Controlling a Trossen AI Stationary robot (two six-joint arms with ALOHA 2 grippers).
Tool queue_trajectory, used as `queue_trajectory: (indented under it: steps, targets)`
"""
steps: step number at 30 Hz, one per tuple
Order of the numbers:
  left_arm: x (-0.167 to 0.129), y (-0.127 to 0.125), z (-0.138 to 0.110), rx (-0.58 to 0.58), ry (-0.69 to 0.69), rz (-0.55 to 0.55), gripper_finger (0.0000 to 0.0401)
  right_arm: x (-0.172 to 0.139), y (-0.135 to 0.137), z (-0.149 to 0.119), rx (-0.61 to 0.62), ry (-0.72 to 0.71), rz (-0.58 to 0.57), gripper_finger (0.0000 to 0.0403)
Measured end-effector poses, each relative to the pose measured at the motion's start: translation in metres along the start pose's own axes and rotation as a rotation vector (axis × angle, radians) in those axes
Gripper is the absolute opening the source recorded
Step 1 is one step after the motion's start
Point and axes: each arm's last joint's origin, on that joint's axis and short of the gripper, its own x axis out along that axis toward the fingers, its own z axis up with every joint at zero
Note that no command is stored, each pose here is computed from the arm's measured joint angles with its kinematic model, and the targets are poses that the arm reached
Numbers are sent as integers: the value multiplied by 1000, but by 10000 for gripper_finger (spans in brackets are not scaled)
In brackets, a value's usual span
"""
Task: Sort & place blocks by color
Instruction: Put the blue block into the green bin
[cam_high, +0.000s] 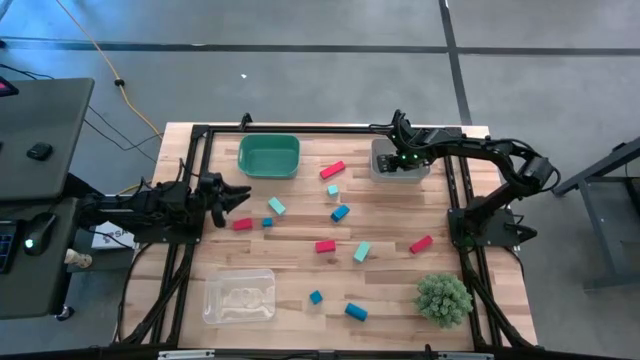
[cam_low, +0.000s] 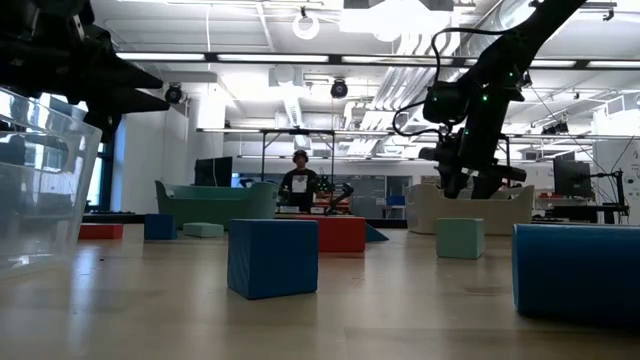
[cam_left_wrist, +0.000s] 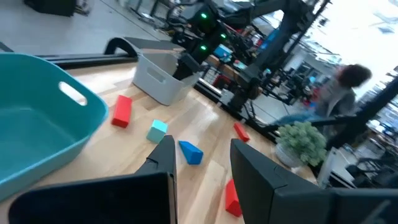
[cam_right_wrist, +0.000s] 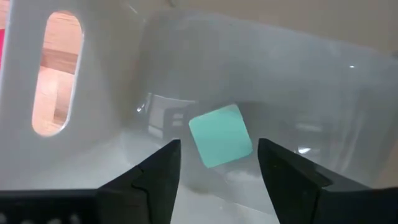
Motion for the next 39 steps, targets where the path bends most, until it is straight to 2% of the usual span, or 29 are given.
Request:
queue_trajectory:
  steps: [11, 16, 22, 28, 31, 39]
  targets:
    - [0, 3, 1, -4, -51, 85, 128, -15, 11, 13, 0, -1, 58, 208]
    - [0, 3, 2, -73, -68, 102, 151, -35, 19, 24, -48, -2, 35, 209]
    - [0, -2, 7, -152, -107, 24, 154, -61, 26, 36, -87, -15, -27, 209]
    - [-2, -9, 18, -180, -199, -76, 153, -85, 39, 47, -119, -63, 9, 209]
    - [-4, -11, 23, -184, -218, -92, 153, -98, 47, 51, -141, -92, 34, 209]
    - [-8, -28, 52, -63, -226, -103, 153, -135, 66, 62, -199, -185, 104, 209]
